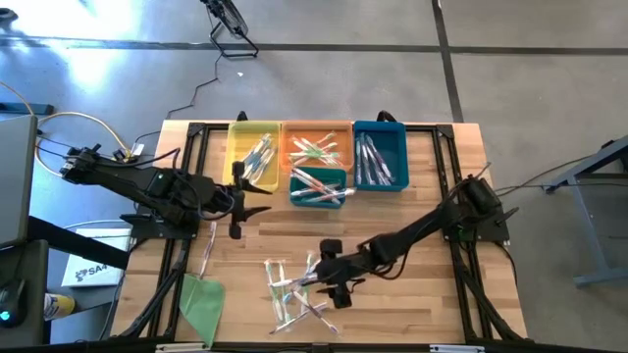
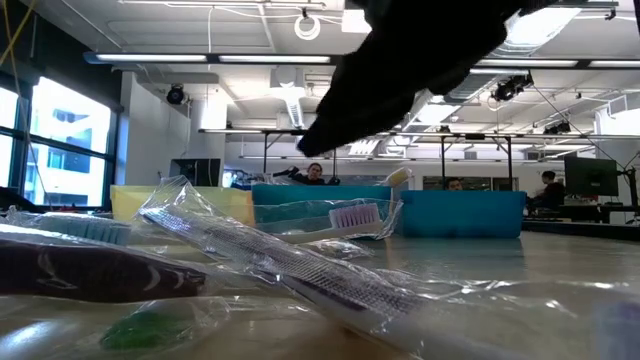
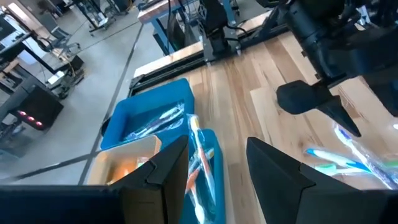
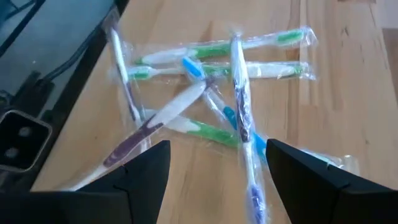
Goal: Pick & Place Toothbrushes
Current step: Put the purple toothbrush into the blue bin
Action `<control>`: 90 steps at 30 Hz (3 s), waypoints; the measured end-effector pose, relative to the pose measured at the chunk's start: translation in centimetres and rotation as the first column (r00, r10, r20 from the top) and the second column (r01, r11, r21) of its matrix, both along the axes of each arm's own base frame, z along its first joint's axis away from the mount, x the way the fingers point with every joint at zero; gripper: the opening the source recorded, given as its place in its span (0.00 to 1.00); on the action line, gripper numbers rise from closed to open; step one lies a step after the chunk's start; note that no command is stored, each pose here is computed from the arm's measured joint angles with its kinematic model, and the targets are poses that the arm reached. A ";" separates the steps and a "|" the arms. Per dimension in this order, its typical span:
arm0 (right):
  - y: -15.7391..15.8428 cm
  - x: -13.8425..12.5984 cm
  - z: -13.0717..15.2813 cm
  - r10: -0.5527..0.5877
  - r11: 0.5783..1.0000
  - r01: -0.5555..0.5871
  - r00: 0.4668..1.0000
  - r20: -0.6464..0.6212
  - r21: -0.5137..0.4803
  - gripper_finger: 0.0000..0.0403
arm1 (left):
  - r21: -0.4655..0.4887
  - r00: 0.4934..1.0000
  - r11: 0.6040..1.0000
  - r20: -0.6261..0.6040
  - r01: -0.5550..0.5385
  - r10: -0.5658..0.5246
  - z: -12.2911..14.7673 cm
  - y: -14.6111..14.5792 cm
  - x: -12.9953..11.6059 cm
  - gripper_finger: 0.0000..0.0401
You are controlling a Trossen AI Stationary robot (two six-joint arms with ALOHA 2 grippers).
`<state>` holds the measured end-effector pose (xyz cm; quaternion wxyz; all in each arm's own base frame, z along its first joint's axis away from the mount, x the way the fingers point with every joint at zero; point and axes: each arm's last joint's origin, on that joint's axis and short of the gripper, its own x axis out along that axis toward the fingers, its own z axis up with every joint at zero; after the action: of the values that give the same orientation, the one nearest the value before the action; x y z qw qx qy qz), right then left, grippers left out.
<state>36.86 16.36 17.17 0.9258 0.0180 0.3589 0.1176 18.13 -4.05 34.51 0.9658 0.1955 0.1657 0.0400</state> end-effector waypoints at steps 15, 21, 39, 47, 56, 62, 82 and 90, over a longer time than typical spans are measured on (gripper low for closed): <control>-0.9 -0.7 -2.2 -0.110 0.988 0.092 0.983 -0.147 -0.126 0.64 | 0.000 1.000 1.000 -0.009 0.006 -0.006 -0.1 0.0 0.0 0.39; -1.0 -0.8 -2.2 -0.138 0.987 0.122 0.977 -0.162 -0.105 0.64 | 0.007 0.999 1.000 -0.034 0.007 -0.006 -0.3 0.0 -0.1 0.39; -0.8 -0.8 -2.2 -0.102 0.993 0.090 0.978 -0.182 -0.071 0.64 | 0.006 0.999 1.000 -0.032 0.006 -0.006 -0.3 0.0 -0.1 0.39; -0.6 -0.5 -3.0 -0.084 0.996 0.075 0.979 -0.186 -0.054 0.64 | 0.005 0.999 1.000 -0.032 0.006 -0.006 -0.3 0.0 -0.1 0.39; -0.3 -0.1 -4.1 -0.084 0.996 0.080 0.981 -0.176 -0.035 0.51 | 0.006 0.999 1.000 -0.043 0.006 -0.006 -0.4 0.0 -0.1 0.39; -0.4 0.0 -4.1 -0.084 0.996 0.080 0.982 -0.168 -0.036 0.45 | 0.008 0.999 1.000 -0.048 0.007 -0.006 -0.4 0.0 -0.2 0.39; -0.9 0.3 -4.0 -0.096 0.995 0.092 0.982 -0.164 -0.029 0.17 | 0.008 0.999 1.000 -0.049 0.007 -0.007 -0.4 0.0 -0.2 0.39; -0.8 0.2 -4.0 -0.078 0.997 0.077 0.982 -0.172 -0.012 0.13 | 0.009 0.999 1.000 -0.049 0.008 -0.007 -0.4 0.0 -0.2 0.39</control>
<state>37.08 15.61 13.16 0.8953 0.0394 0.4367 0.0786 17.97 -4.02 34.07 0.9607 0.2013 0.1885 0.0322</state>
